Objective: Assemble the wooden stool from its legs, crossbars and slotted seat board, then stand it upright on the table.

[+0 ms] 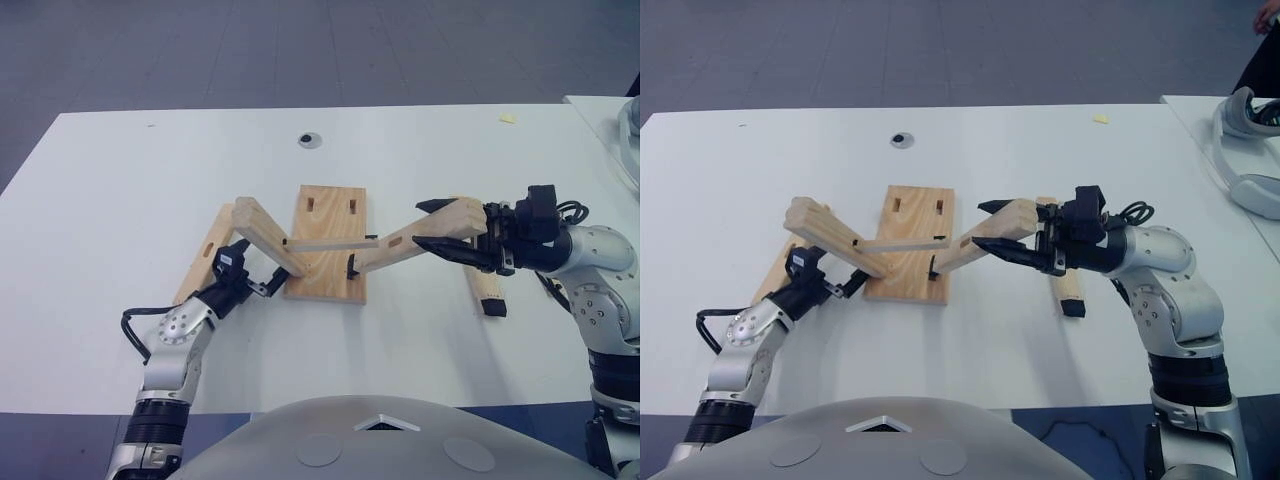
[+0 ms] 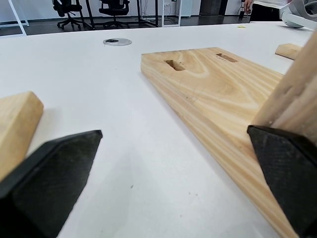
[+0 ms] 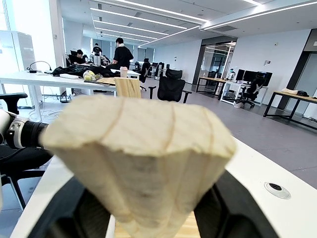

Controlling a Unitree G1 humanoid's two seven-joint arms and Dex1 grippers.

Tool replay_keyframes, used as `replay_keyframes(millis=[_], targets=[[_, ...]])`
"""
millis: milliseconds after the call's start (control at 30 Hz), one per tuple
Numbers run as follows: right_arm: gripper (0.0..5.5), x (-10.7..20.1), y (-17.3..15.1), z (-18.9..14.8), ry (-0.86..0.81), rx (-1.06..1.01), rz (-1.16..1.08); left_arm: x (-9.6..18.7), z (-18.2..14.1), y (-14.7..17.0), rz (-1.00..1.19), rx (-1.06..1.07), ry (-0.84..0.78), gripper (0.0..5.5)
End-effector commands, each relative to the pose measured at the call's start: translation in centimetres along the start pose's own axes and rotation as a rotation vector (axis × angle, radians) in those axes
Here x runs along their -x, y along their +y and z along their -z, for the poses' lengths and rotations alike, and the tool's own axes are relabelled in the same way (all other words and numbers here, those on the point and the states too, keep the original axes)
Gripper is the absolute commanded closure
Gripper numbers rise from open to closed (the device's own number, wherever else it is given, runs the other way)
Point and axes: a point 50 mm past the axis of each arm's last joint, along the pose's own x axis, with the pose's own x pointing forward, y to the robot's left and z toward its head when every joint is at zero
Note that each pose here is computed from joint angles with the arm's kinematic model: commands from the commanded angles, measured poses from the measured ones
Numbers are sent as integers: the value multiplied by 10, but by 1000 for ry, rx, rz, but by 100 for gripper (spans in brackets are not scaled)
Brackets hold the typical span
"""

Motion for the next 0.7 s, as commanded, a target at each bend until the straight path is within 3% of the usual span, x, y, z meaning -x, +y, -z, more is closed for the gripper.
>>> replay_keyframes(millis=[33, 700], targets=[[343, -3, -2, -7, -12, 24, -10, 7, 20, -2, 3, 24, 107, 10], [343, 2, 3, 7, 33, -12, -30, 5, 18, -3, 9, 20, 103, 10]])
